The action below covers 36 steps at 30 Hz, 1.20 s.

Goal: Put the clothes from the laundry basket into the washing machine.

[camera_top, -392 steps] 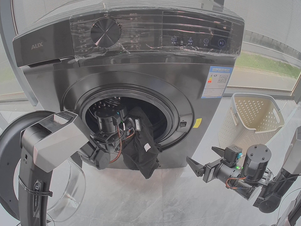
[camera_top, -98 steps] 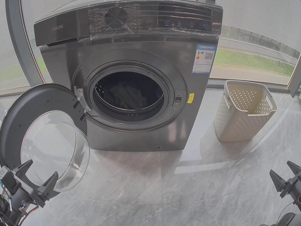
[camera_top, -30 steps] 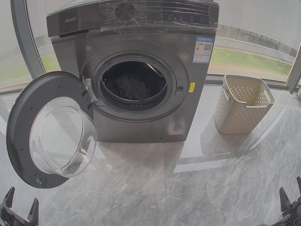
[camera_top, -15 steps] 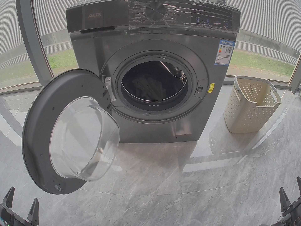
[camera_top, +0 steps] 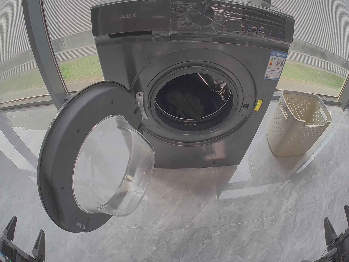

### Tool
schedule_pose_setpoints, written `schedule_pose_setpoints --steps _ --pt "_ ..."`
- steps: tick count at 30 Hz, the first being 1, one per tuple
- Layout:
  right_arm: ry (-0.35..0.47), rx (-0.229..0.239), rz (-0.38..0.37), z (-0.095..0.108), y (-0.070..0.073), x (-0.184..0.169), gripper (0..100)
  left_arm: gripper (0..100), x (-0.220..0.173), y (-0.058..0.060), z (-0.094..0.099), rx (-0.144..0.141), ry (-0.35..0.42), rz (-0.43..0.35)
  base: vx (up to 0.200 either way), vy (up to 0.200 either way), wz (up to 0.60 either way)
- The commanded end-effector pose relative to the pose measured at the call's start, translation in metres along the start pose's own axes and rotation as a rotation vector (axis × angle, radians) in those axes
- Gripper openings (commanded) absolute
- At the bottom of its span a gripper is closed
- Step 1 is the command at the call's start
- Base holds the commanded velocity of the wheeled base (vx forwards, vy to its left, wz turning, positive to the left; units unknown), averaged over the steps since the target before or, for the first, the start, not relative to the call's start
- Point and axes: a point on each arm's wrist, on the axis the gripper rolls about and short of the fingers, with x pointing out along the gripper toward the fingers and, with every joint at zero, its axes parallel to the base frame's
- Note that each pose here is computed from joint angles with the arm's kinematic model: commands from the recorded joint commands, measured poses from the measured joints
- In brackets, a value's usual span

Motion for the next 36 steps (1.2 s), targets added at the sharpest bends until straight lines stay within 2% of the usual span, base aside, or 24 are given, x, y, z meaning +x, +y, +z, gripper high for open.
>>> schedule_pose_setpoints --steps 1,2,4,8,9,11,12,14,16,18,23,26,29,30,32,33,34,36 --pt "0.003 0.000 -0.001 -0.005 0.000 0.000 100 100 0.000 0.000 -0.005 0.016 0.003 -0.007 0.000 0.000 0.00" --pt "0.003 0.000 -0.001 -0.005 0.000 0.000 100 100 0.000 0.000 -0.005 0.028 0.001 -0.021 0.000 0.000 0.00" --pt "0.003 0.000 -0.001 -0.005 0.000 0.000 100 100 0.000 -0.001 -0.005 0.031 0.002 -0.040 0.000 0.000 0.00" --pt "0.003 0.000 -0.001 -0.005 0.000 0.000 100 100 0.000 -0.001 -0.005 0.023 0.002 -0.040 0.000 0.000 0.00" --pt "0.003 0.000 -0.001 -0.005 0.000 0.000 100 100 0.000 -0.001 -0.004 0.016 0.001 -0.035 0.000 0.000 0.00" --pt "0.003 0.000 -0.001 -0.005 0.000 0.000 100 100 0.000 -0.001 -0.004 -0.018 0.002 -0.034 0.000 0.100 0.00" --pt "0.003 0.000 -0.001 -0.005 0.000 0.000 100 100 0.000 -0.001 -0.004 -0.023 0.002 -0.034 0.000 0.200 0.00" --pt "0.003 0.000 -0.001 -0.005 0.000 0.000 100 100 0.000 -0.001 -0.004 -0.018 0.000 -0.034 0.000 0.200 0.00" --pt "0.003 0.000 -0.001 -0.005 0.000 0.000 100 100 0.000 -0.001 -0.005 0.006 0.003 -0.035 0.000 0.200 0.00" --pt "0.003 0.000 -0.001 -0.005 0.000 0.000 100 100 0.000 -0.001 -0.005 0.014 0.003 -0.034 0.000 0.000 0.00" --pt "0.003 0.000 -0.001 -0.005 0.000 0.000 100 100 0.000 -0.001 -0.005 0.019 0.001 -0.027 0.000 0.000 0.00" --pt "0.003 0.000 -0.001 -0.005 0.000 0.000 100 100 0.000 -0.001 -0.005 0.049 -0.001 -0.027 0.000 0.000 0.00" --pt "0.003 0.000 -0.001 -0.005 0.000 0.000 100 100 0.000 -0.001 -0.003 0.049 -0.012 -0.027 0.000 0.000 0.00" --pt "0.003 0.000 -0.001 -0.005 0.000 0.000 100 100 -0.003 0.000 0.008 0.044 -0.063 -0.021 0.000 0.000 0.00" --pt "0.003 0.000 -0.001 -0.005 0.000 0.000 100 100 -0.015 0.000 0.053 0.039 -0.212 -0.019 0.000 0.000 0.00" --pt "0.003 0.000 -0.001 -0.005 0.000 0.000 100 100 -0.017 0.000 0.077 0.029 -0.234 -0.027 0.000 0.000 0.00" --pt "0.003 0.000 -0.001 -0.005 0.000 0.000 100 100 -0.016 0.000 0.091 0.023 -0.217 -0.037 0.000 0.000 0.00" --pt "0.003 0.000 -0.001 -0.005 0.000 0.000 100 100 -0.008 0.000 0.102 0.018 -0.147 -0.059 0.000 0.000 0.00"
